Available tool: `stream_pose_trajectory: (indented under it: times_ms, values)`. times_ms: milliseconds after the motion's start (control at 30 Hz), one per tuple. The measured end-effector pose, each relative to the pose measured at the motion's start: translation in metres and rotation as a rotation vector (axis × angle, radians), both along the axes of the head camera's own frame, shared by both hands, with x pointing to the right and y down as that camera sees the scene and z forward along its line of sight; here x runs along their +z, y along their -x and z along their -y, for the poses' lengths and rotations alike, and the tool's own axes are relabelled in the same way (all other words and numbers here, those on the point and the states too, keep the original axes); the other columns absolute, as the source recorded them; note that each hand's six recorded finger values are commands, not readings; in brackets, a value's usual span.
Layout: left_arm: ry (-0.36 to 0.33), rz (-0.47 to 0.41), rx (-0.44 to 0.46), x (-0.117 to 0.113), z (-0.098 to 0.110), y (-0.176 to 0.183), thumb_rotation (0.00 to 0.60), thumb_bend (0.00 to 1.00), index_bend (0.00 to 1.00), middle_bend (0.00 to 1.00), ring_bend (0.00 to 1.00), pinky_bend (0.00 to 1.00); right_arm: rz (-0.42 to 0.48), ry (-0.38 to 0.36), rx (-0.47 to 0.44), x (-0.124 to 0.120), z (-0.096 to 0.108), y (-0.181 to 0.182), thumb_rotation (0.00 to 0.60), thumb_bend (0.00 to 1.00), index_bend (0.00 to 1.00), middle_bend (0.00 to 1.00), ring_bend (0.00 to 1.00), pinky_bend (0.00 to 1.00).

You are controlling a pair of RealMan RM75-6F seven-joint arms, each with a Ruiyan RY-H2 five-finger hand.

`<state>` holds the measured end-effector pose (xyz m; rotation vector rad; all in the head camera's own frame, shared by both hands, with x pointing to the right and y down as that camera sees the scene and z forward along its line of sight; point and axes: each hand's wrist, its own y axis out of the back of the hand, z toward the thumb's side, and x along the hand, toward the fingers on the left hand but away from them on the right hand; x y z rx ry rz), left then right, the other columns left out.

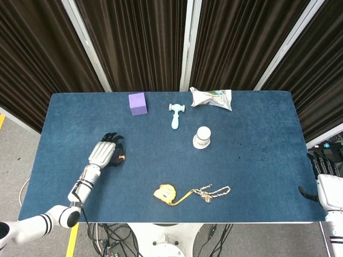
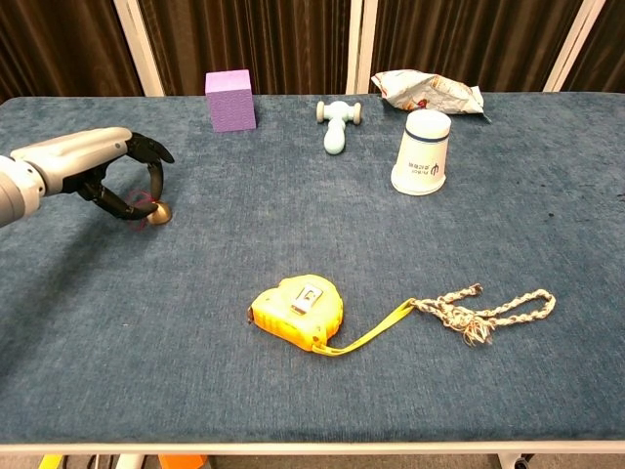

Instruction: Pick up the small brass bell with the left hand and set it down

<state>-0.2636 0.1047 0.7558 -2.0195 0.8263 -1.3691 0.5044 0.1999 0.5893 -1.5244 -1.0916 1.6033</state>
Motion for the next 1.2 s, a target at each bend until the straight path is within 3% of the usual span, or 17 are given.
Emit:
stream_pose_trajectory:
  times_ms: [900, 1100, 1200]
  values:
    - [-0.017, -0.001, -0.006, -0.010, 0.005, -0.001, 0.600, 0.45, 0.60, 0.18, 0.00, 0.00, 0.003, -0.002, -0.001, 0.000, 0.000, 0.001, 0.600, 0.11, 0.00, 0.00, 0.00, 0.00]
    - [-0.091, -0.012, -0.022, -0.030, 0.016, 0.002, 0.600, 0.46, 0.60, 0.19, 0.00, 0.00, 0.001, -0.003, -0.001, 0.000, 0.000, 0.000, 0.600, 0.11, 0.00, 0.00, 0.00, 0.00]
    - [-0.164, 0.056, 0.007, -0.037, 0.022, 0.008, 0.600, 0.46, 0.60, 0.20, 0.00, 0.00, 0.000, -0.004, 0.001, -0.001, 0.001, 0.000, 0.600, 0.11, 0.00, 0.00, 0.00, 0.00]
